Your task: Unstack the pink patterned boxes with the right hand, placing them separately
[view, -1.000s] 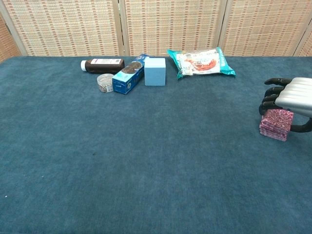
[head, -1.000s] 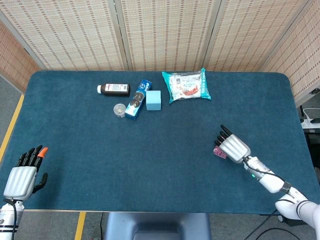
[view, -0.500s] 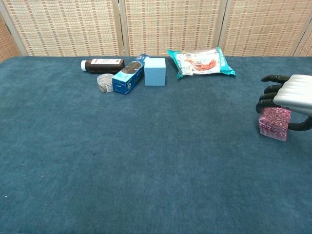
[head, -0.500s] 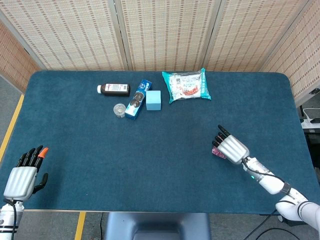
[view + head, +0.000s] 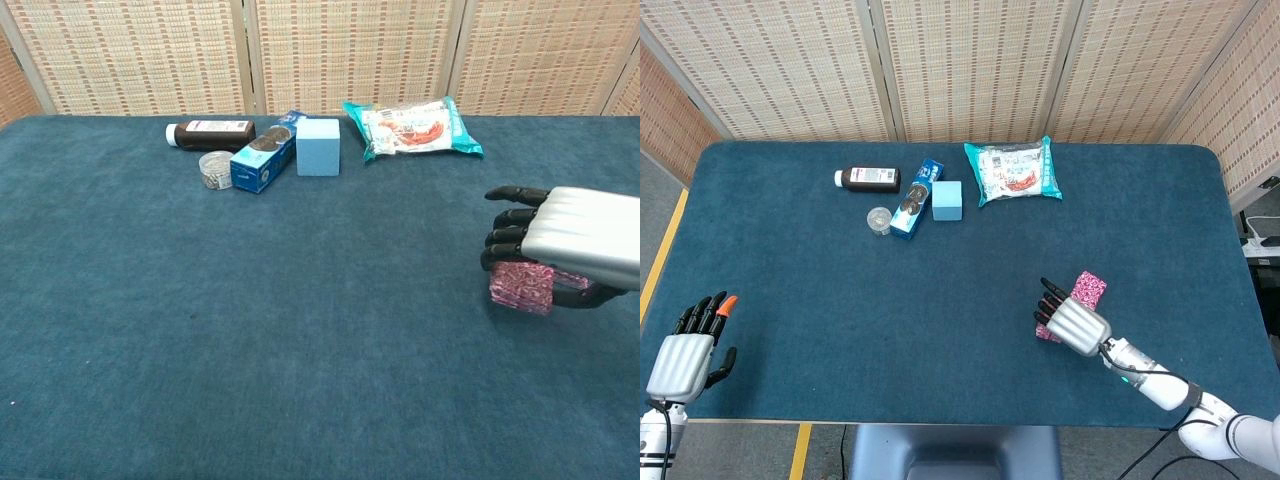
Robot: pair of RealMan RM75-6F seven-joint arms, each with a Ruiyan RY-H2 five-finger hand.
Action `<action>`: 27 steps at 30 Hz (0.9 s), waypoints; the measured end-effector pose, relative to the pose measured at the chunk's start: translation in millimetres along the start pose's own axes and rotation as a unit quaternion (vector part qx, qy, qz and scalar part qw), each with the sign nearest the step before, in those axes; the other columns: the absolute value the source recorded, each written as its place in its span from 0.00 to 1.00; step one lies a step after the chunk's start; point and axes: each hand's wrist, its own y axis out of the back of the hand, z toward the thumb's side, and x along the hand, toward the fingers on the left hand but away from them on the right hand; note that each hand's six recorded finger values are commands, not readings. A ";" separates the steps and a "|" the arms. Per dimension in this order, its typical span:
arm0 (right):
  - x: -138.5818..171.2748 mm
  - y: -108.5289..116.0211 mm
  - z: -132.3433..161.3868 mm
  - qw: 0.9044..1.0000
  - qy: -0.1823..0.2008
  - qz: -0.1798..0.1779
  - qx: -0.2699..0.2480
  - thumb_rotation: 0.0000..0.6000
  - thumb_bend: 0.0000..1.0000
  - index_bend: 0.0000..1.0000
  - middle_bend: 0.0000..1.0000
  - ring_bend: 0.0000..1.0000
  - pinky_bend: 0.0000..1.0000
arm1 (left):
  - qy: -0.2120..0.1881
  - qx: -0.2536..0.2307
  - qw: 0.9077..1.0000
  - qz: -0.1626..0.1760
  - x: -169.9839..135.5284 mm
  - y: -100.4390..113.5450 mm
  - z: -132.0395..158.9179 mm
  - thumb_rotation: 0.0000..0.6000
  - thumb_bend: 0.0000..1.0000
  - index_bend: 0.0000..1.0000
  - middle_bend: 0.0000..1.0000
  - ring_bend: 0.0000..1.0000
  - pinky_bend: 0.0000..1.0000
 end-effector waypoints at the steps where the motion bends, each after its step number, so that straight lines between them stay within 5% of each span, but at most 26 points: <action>1: -2.6 0.9 6.2 1.000 0.005 -0.002 -0.001 1.00 0.25 0.65 0.45 0.22 0.00 | -0.001 0.000 1.000 -0.001 -0.3 -0.2 0.2 1.00 0.46 0.00 0.00 0.00 0.14; 5: -8.8 -2.4 18.0 1.000 0.013 0.007 -0.002 1.00 0.25 0.51 0.42 0.21 0.00 | -0.004 0.000 1.000 -0.004 -1.8 -1.0 1.0 1.00 0.46 0.00 0.00 0.00 0.14; 8: -12.1 -7.3 22.4 1.000 0.015 0.022 -0.008 1.00 0.25 0.22 0.23 0.13 0.00 | -0.006 0.001 1.000 -0.006 -1.8 -1.3 1.0 1.00 0.47 0.00 0.00 0.00 0.14; 11: -13.1 -9.2 21.6 0.999 0.008 0.029 -0.010 1.00 0.25 0.02 0.08 0.04 0.00 | -0.006 0.000 1.000 -0.008 -0.7 -1.9 0.4 1.00 0.46 0.00 0.00 0.00 0.14; 15: -10.6 -8.8 18.9 0.999 0.000 0.034 -0.011 1.00 0.24 0.00 0.00 0.00 0.00 | -0.001 0.000 1.000 -0.014 1.9 -3.9 -1.4 1.00 0.46 0.00 0.00 0.00 0.14; 27: 9.9 -2.2 -12.8 0.999 -0.032 0.032 0.002 1.00 0.23 0.00 0.00 0.00 0.00 | 0.000 0.004 1.000 -0.012 1.8 -4.4 0.1 1.00 0.46 0.00 0.00 0.00 0.14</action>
